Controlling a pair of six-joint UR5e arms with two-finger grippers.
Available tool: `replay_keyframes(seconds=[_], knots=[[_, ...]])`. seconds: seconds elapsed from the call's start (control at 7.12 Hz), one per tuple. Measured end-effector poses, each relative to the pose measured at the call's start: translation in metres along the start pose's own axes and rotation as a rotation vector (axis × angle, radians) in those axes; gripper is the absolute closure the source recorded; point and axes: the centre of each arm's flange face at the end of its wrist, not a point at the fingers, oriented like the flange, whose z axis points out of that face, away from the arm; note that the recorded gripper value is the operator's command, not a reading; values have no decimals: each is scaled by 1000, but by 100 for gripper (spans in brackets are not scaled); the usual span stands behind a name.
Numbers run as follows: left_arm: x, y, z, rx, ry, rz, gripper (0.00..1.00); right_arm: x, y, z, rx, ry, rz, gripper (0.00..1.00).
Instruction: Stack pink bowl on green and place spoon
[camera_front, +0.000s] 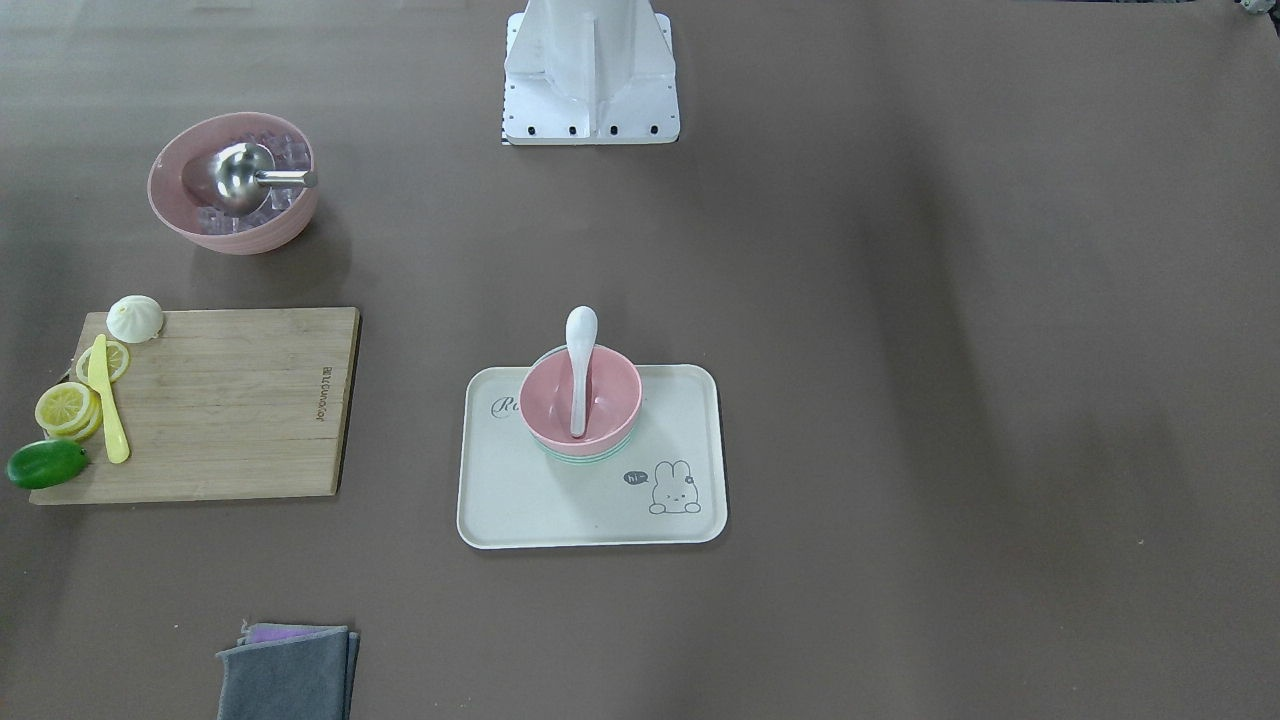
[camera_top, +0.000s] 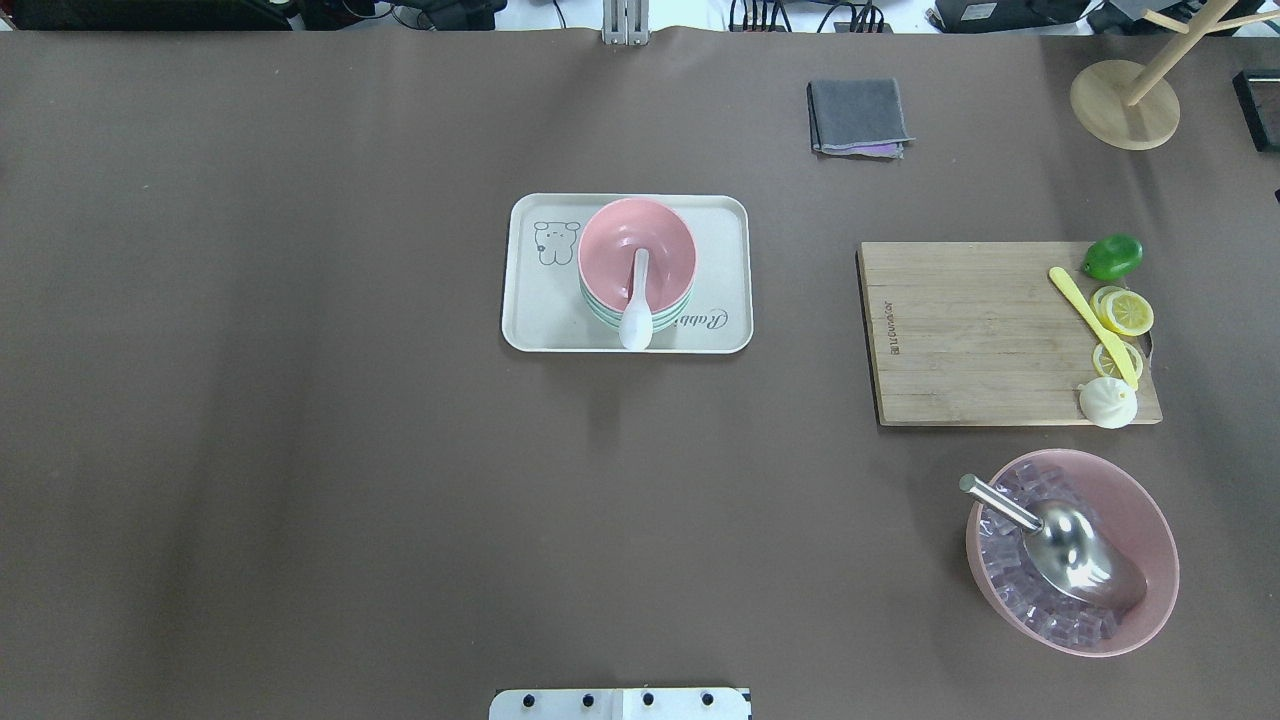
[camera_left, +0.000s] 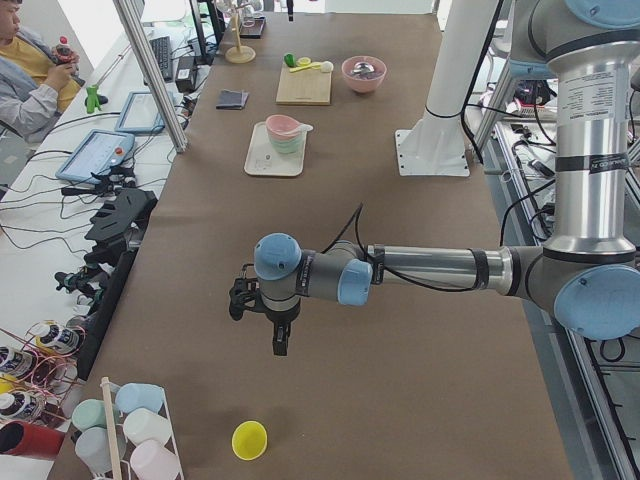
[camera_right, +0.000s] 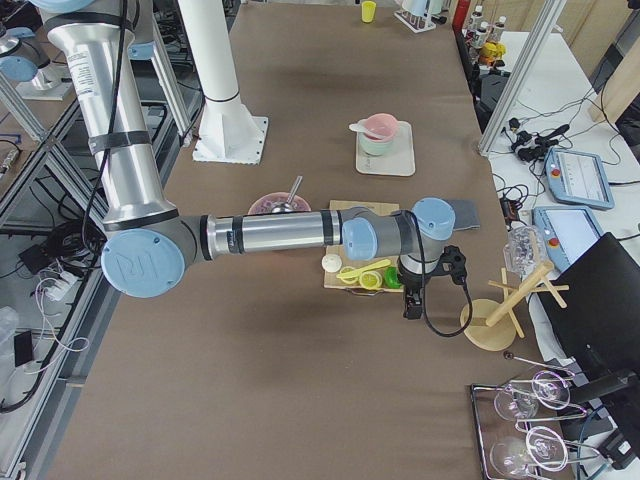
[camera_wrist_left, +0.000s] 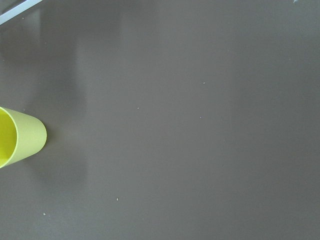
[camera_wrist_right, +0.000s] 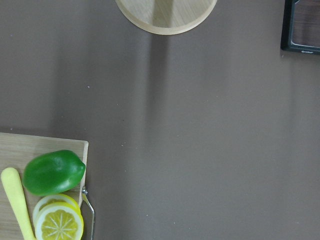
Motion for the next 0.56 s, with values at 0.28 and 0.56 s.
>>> replay_keyframes(seconds=[0.28, 0.56], knots=[[-1, 0, 1, -1, 0, -1, 2, 1, 2, 1, -7, 2, 5, 0], [0, 0, 0, 1, 1, 1, 2, 2, 5, 3, -10, 1, 7, 0]])
